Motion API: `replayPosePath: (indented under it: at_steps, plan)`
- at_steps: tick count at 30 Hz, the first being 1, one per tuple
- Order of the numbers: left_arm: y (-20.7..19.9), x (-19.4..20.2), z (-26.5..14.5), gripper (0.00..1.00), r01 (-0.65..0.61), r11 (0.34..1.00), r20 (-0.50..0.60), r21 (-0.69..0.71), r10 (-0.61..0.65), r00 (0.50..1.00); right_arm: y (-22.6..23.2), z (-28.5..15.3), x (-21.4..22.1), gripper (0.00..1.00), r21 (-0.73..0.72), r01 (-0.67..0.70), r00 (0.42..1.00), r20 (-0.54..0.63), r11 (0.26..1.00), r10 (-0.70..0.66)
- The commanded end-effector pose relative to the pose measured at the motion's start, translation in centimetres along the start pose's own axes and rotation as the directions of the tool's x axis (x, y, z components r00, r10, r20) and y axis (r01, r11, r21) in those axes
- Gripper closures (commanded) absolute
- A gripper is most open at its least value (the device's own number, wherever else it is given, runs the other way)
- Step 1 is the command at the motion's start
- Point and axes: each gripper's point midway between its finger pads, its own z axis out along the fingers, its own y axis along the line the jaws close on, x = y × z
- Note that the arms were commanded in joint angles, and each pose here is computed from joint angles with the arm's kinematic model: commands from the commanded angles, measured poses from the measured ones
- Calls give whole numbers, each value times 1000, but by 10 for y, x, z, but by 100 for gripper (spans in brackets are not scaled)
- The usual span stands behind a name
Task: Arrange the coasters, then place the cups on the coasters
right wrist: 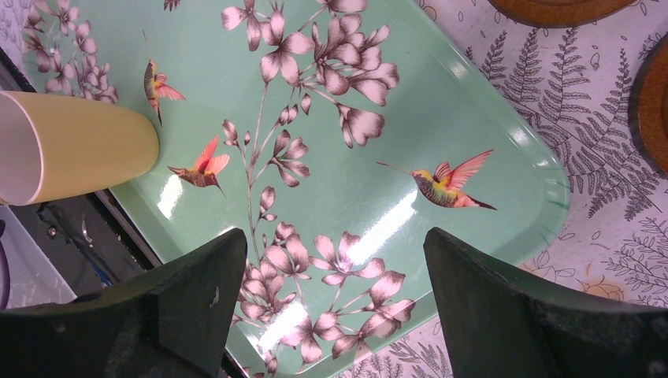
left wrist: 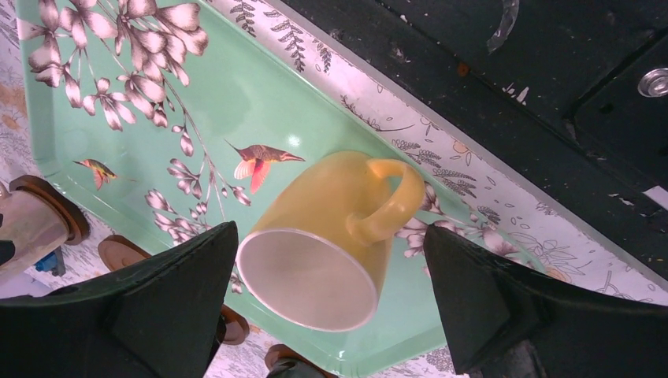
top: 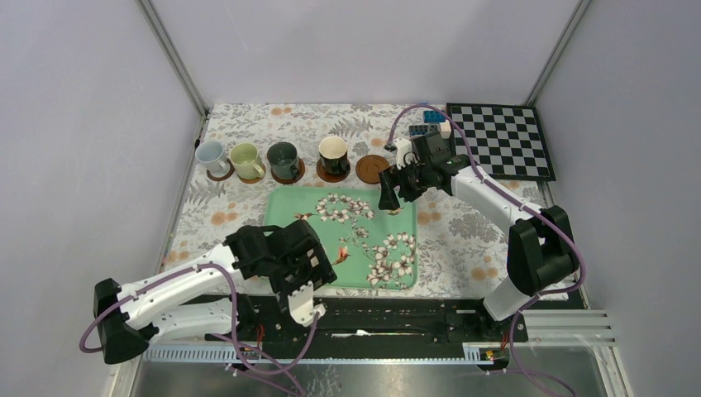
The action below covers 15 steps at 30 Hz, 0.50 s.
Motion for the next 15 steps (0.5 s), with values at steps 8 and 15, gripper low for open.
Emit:
replayPosePath:
  at_steps: [8, 15]
  plan:
    - [26, 6, 15, 1, -10, 997, -18, -71, 9, 1000, 1, -16, -25, 10, 20, 28, 997, 74, 999, -29]
    - [43, 13, 24, 1, 74, 991, -29, -113, -77, 997, 0, -16, -26, 10, 25, 28, 997, 73, 999, -30]
